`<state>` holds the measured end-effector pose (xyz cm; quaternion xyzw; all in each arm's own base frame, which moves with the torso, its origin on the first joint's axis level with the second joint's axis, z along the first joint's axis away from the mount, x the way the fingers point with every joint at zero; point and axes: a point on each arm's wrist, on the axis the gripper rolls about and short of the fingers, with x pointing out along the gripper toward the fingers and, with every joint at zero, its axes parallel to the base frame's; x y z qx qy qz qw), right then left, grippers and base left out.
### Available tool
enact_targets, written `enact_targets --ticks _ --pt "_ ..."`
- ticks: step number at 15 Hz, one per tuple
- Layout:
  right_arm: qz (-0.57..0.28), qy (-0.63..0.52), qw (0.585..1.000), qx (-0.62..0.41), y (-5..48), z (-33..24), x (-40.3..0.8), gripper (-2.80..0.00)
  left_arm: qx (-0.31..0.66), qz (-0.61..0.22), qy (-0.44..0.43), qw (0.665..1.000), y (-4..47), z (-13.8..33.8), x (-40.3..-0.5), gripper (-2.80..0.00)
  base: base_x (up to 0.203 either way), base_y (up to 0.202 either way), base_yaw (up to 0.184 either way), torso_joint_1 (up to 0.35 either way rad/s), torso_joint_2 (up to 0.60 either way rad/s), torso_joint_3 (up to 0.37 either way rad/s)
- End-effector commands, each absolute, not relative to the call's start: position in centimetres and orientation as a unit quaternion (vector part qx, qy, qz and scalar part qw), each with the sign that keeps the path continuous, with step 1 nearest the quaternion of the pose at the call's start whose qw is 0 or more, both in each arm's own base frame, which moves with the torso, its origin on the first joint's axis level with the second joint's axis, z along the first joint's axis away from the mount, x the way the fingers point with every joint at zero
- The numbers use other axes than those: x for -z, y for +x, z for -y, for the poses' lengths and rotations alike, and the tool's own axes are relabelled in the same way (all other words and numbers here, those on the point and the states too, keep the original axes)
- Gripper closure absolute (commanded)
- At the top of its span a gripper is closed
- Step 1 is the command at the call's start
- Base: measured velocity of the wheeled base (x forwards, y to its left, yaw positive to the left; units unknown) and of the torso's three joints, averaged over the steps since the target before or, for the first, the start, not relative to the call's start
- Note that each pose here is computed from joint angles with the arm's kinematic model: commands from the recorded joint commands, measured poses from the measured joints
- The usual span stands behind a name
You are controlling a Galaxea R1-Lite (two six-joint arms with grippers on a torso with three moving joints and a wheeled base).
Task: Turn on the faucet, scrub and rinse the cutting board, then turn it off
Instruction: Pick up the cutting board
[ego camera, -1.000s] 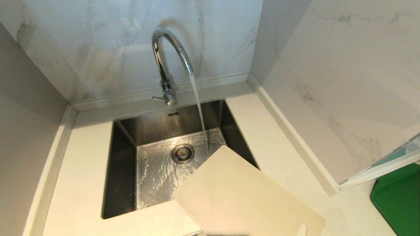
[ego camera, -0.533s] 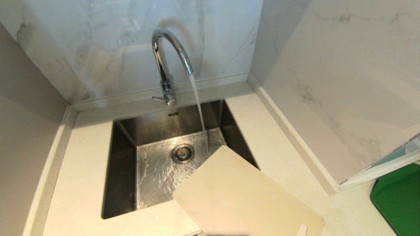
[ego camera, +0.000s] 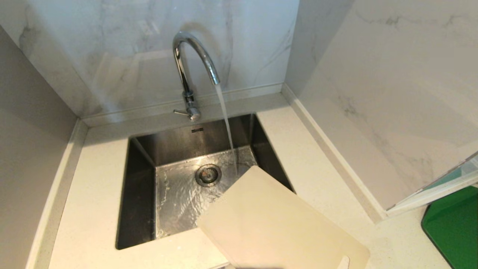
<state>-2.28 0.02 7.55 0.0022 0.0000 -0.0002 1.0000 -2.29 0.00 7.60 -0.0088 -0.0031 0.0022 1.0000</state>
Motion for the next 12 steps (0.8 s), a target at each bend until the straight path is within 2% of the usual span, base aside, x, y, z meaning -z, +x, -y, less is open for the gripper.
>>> enact_targets --ticks 1,12 --pt "-0.001 0.002 1.0 0.0 -2.27 -0.02 -7.51 0.0 -0.002 0.002 -0.009 1.0 -2.26 0.0 -7.55 0.0 0.0 0.0 0.0 0.0 0.0 0.0" --pt "-0.001 0.002 1.0 0.0 -2.27 -0.02 -7.51 0.0 -0.002 0.002 -0.009 1.0 -2.27 0.0 -7.57 0.0 0.0 0.0 0.0 0.0 0.0 0.0"
